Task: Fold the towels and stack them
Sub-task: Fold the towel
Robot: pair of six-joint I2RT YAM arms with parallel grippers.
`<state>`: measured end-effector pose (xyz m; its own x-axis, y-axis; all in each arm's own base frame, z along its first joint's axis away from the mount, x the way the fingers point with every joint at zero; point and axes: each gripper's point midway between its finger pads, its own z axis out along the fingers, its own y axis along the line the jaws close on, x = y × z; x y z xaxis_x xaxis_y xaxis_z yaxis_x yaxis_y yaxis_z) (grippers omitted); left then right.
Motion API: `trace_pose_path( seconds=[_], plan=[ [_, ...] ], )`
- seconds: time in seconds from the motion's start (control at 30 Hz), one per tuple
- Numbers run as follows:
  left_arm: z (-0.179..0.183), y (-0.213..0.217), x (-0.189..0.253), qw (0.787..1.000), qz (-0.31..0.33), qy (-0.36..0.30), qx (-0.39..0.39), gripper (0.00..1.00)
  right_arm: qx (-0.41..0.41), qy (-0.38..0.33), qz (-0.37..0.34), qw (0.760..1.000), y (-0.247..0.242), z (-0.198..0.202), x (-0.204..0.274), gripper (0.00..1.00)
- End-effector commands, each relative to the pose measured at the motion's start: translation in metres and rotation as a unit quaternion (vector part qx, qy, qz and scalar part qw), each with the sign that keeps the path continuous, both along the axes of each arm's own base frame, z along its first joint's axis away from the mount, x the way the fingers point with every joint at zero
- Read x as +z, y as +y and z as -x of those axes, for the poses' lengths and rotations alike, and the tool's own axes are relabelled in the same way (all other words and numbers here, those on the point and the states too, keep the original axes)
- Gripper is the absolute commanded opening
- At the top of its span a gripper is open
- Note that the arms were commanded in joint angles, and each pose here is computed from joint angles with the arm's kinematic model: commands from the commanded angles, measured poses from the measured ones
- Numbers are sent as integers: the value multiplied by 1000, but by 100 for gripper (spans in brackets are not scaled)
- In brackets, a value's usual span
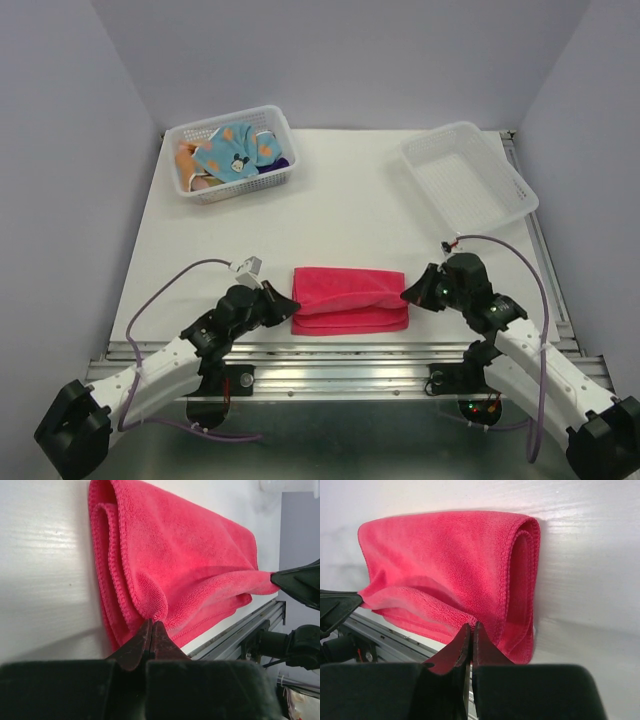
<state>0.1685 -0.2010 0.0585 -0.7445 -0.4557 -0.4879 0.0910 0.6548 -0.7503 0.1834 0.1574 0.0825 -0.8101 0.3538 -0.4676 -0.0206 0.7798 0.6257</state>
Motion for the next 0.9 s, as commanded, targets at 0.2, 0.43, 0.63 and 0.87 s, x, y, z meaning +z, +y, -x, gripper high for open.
trace_pose_path(
  seconds=[0.2,0.43,0.63,0.87],
  plan=[
    [31,-6,2,998,32,34,-52,0,0,75,-35,997,2,37,-26,1],
    [34,5,3,999,20,36,-35,0,-8,62,-36,997,-1,36,-16,1],
    [42,0,-11,996,32,64,-50,0,-9,77,-26,997,-3,40,-22,5],
    [50,0,-20,993,15,101,-60,45,-26,97,-33,994,-6,47,-24,51]
  ],
)
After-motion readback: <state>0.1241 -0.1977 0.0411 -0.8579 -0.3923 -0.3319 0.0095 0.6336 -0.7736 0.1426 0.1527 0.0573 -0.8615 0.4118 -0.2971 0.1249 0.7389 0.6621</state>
